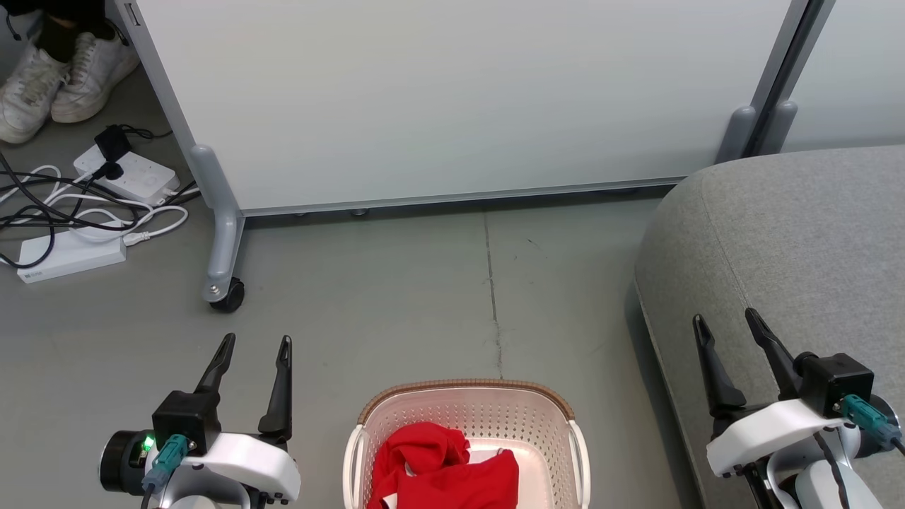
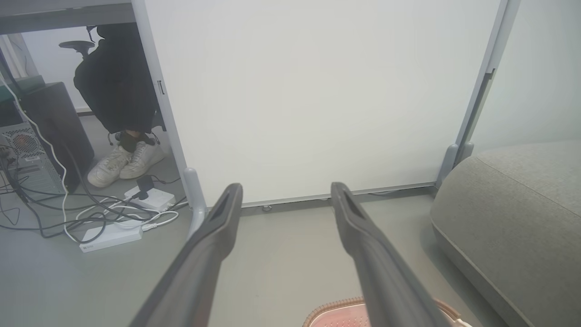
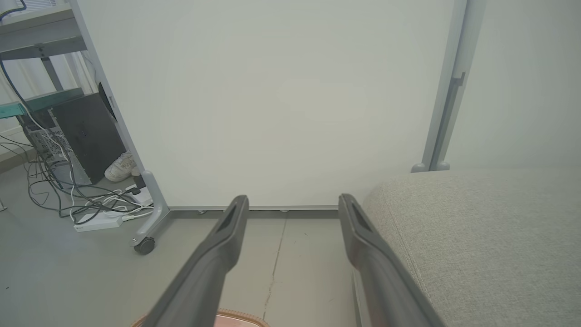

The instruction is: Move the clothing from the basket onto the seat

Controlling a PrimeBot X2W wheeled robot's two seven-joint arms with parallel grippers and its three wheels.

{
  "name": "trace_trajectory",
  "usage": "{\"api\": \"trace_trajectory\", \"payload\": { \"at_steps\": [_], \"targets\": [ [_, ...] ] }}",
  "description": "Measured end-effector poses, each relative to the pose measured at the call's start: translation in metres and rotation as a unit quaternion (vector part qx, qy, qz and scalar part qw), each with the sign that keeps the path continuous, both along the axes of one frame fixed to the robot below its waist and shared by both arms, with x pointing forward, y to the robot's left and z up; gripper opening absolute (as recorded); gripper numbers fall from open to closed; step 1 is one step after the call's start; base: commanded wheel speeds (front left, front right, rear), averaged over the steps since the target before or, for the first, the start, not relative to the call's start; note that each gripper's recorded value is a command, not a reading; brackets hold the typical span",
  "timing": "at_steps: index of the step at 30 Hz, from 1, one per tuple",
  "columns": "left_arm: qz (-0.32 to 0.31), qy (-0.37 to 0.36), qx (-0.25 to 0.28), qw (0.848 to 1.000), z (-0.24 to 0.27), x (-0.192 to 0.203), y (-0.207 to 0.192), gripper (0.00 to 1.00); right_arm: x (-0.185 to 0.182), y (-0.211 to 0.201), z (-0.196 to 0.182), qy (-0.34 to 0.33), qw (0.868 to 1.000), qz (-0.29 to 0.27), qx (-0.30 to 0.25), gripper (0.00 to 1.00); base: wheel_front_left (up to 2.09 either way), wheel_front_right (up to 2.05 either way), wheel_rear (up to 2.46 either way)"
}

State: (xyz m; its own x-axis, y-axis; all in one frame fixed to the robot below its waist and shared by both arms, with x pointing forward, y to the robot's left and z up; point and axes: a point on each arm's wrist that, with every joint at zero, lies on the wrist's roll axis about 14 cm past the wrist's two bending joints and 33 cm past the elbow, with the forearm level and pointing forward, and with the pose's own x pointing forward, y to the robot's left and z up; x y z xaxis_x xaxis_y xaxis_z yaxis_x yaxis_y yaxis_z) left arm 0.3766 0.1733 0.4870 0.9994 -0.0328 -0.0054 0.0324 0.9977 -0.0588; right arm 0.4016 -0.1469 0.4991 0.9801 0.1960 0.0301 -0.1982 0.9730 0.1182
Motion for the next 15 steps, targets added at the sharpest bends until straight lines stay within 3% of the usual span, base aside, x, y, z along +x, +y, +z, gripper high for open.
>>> {"api": "trace_trajectory", "payload": {
  "at_steps": [15],
  "targets": [
    [-0.038,0.013,0.003,0.999,-0.009,0.021,-0.023,1.00,0.016,-0.001,-0.002,-0.002,1.000,-0.002,0.003,1.00,0.00,0.00,0.00]
  ]
}}
